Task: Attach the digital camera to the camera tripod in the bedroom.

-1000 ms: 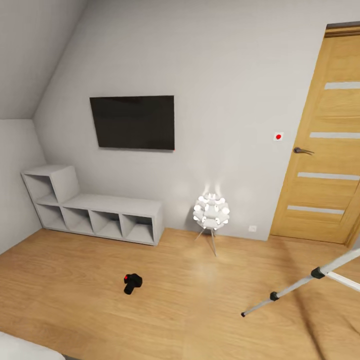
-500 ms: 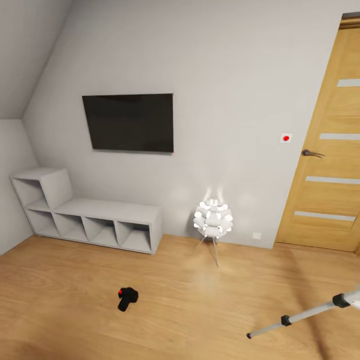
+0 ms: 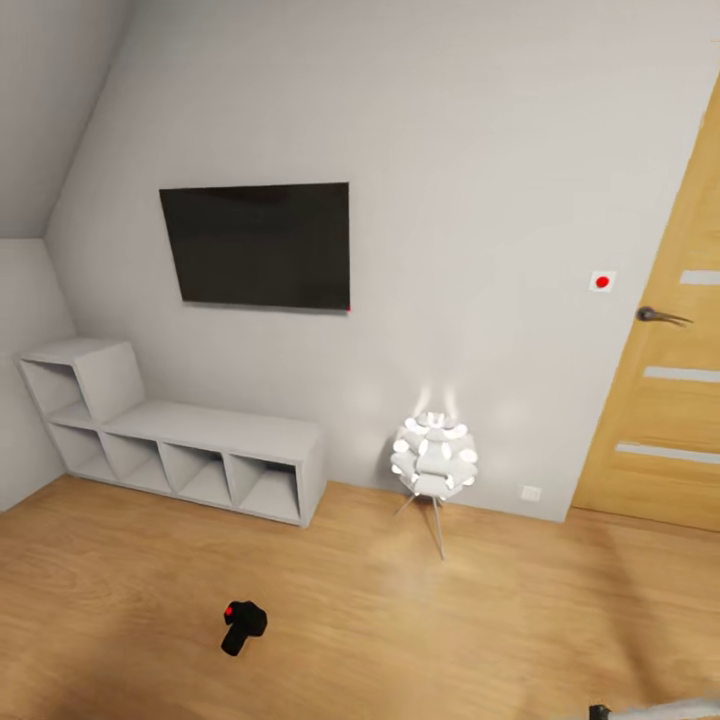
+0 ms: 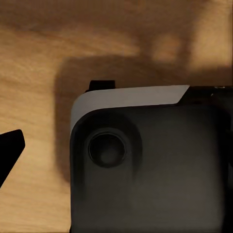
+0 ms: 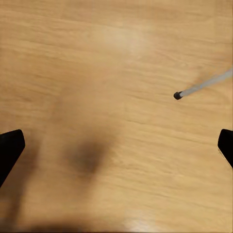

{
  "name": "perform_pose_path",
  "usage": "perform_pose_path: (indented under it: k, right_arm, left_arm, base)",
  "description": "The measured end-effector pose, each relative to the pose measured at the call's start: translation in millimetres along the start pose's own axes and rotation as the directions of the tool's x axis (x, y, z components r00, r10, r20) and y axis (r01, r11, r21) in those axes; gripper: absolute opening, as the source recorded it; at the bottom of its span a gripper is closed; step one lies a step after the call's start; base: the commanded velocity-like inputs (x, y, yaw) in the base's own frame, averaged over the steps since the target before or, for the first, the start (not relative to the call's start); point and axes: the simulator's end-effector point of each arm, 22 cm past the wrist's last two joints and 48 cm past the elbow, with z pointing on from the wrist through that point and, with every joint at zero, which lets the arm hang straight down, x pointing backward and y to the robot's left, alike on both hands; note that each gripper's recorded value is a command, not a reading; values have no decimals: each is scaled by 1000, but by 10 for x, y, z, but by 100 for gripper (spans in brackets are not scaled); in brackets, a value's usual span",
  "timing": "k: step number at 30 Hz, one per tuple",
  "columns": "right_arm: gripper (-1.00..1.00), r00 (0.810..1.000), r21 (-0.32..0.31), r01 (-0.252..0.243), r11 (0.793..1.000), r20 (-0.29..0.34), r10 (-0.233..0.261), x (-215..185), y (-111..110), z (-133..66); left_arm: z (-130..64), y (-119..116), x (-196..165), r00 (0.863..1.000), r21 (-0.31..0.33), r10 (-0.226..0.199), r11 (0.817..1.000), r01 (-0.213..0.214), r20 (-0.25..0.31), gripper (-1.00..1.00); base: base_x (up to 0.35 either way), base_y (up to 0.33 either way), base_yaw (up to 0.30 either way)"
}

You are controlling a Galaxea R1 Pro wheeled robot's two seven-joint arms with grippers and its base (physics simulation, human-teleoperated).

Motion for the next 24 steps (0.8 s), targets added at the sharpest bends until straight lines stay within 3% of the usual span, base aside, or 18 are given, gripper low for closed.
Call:
perform_pose_path:
  k: [9, 24]
  right_arm:
    - [100, 1000, 1, 0, 1000, -1, 0, 1, -1, 1]
    - [100, 1000, 1, 0, 1000, -2, 0, 4, -2, 2]
  left_arm:
    - [1, 2, -2, 1000, 0, -2, 1000, 2, 0, 100]
    - [1, 0, 2, 1000, 0, 0, 1000, 0, -1, 100]
  base:
    - [235, -180, 282]
    - [20, -12, 286]
